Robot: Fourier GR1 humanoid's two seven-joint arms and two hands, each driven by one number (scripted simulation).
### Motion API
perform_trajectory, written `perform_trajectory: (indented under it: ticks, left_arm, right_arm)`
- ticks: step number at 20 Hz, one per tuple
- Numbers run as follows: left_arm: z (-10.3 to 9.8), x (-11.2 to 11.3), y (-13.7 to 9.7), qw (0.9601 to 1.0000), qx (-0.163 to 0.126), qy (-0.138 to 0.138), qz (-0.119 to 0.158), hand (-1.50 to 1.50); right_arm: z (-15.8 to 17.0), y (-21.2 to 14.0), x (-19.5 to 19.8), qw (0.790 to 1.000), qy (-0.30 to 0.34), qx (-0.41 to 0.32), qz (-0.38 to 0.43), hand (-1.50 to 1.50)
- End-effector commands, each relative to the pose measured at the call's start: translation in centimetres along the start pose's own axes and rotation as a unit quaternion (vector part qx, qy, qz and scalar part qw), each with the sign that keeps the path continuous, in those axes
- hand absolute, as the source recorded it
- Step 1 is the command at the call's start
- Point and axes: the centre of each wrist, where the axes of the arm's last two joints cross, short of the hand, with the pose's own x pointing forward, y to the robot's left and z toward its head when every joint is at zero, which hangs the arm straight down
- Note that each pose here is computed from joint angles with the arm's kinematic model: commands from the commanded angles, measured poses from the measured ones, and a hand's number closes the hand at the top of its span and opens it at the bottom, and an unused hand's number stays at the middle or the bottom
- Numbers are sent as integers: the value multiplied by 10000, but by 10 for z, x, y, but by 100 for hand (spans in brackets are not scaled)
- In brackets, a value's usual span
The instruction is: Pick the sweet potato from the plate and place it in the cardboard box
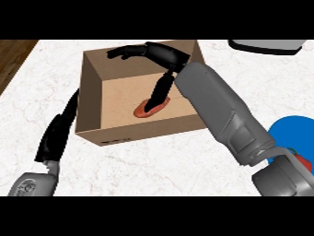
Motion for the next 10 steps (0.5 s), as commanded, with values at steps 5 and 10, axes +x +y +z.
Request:
perform_trajectory:
  ticks: [5, 10]
  left_arm:
    - [4, 2, 5, 9999, 118, -61, -30, 0]
    - [-1, 10, 20, 9998, 146, -89, -69, 0]
  right_arm:
    - [-7, -20, 12, 9816, -152, -915, -1670, -150]
    - [26, -65, 13, 9711, 182, -1700, -1666, -150]
